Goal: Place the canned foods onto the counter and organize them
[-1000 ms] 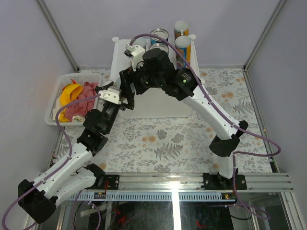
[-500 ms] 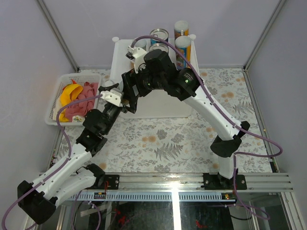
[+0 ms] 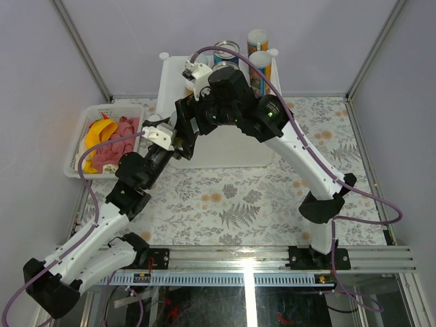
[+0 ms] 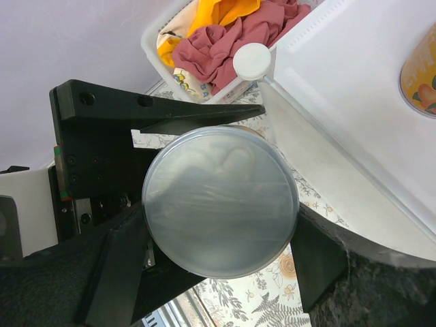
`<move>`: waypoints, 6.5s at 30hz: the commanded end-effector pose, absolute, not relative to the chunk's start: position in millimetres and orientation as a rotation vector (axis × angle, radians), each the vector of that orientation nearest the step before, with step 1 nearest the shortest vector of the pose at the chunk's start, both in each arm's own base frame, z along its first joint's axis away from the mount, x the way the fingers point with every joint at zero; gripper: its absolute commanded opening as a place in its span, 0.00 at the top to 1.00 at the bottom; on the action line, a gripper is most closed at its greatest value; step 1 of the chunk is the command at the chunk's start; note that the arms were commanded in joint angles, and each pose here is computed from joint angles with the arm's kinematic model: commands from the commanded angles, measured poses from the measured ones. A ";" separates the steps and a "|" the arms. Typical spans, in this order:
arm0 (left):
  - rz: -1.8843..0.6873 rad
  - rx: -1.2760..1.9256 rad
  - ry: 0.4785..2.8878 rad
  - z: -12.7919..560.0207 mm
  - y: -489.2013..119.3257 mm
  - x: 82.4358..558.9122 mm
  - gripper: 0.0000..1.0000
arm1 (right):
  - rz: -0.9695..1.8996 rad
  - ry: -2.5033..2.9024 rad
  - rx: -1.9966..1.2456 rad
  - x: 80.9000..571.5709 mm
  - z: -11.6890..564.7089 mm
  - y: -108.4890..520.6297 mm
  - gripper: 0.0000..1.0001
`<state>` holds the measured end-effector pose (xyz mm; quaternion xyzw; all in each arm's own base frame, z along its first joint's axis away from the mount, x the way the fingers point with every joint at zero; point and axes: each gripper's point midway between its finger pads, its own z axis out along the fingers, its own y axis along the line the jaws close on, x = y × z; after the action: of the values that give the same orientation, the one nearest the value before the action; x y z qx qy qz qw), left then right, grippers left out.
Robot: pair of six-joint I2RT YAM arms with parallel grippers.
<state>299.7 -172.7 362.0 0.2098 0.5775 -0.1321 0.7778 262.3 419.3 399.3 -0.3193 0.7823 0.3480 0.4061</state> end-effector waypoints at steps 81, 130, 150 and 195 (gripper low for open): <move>-0.406 0.259 1.187 409.1 -164.3 297.7 1.00 | 0.913 1.761 -0.625 265.1 479.6 380.8 0.21; -0.248 -0.212 0.954 473.7 -114.3 351.0 1.00 | 0.739 1.631 -0.531 266.4 485.4 312.5 0.08; -0.258 -0.137 0.913 457.5 -95.2 392.2 1.00 | 0.710 1.602 -0.537 274.8 490.2 311.4 0.08; -0.254 -0.090 0.862 441.2 -84.8 500.4 1.00 | 0.629 1.687 -0.498 313.0 449.3 272.0 0.07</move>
<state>512.6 -100.3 386.2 -0.0253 0.5015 -0.1324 0.8546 318.4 277.4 422.8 -0.2190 0.7568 0.2469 0.5642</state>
